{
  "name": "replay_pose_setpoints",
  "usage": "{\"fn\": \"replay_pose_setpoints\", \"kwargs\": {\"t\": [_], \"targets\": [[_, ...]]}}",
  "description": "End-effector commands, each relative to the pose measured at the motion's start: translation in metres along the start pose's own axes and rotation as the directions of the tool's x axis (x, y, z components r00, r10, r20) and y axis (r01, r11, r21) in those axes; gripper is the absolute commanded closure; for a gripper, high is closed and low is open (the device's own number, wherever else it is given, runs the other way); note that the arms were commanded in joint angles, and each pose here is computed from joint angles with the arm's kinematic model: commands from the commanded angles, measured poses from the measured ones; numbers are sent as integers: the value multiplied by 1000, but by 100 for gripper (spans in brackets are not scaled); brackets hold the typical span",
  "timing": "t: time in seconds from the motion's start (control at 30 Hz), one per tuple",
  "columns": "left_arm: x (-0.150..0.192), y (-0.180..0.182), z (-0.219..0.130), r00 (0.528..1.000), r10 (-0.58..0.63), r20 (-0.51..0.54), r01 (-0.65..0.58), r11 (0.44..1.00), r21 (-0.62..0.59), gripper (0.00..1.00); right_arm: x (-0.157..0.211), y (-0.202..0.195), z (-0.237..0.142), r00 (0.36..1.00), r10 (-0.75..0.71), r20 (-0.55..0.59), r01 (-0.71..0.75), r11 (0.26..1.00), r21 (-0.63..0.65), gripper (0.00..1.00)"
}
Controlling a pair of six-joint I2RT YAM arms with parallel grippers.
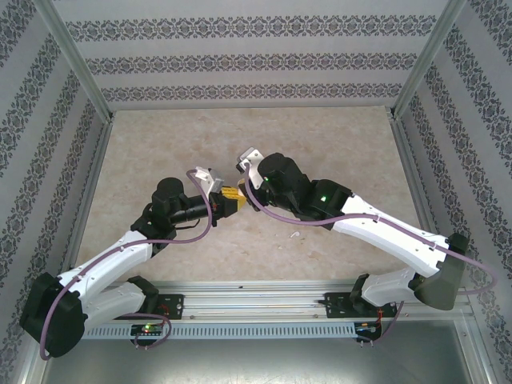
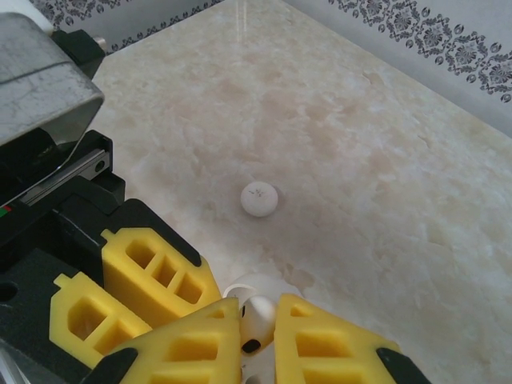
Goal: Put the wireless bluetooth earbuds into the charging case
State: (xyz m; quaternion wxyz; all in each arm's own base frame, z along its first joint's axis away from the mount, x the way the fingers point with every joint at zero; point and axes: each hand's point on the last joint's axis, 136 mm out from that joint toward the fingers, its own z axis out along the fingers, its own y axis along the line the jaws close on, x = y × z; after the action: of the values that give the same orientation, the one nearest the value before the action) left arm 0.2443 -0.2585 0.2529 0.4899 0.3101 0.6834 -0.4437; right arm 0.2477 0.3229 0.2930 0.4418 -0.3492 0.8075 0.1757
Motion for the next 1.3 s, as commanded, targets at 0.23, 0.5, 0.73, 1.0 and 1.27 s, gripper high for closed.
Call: {"fn": "replay_pose_setpoints", "kwargs": {"t": [0.23,0.5,0.73,1.0,1.27], "targets": [[-27,-11,-2,997,50,60,-51,999,18,100,19,6,2,997,-33,-63,31,999,-27,88],[-28,-8,-1,997,51,63,-51,999,4,100,24,11,3,996,-21,-84,17,998,-52,88],[-27,-5,0,997,50,61,-50,999,-10,100,29,18,5,994,-11,-110,3,997,-73,86],[-28,-1,-1,996,51,66,-49,998,-34,100,35,14,8,990,31,-137,-37,998,-40,86],[-27,2,-1,997,49,65,-46,998,-51,100,36,18,13,986,67,-156,-76,996,-50,83]]}}
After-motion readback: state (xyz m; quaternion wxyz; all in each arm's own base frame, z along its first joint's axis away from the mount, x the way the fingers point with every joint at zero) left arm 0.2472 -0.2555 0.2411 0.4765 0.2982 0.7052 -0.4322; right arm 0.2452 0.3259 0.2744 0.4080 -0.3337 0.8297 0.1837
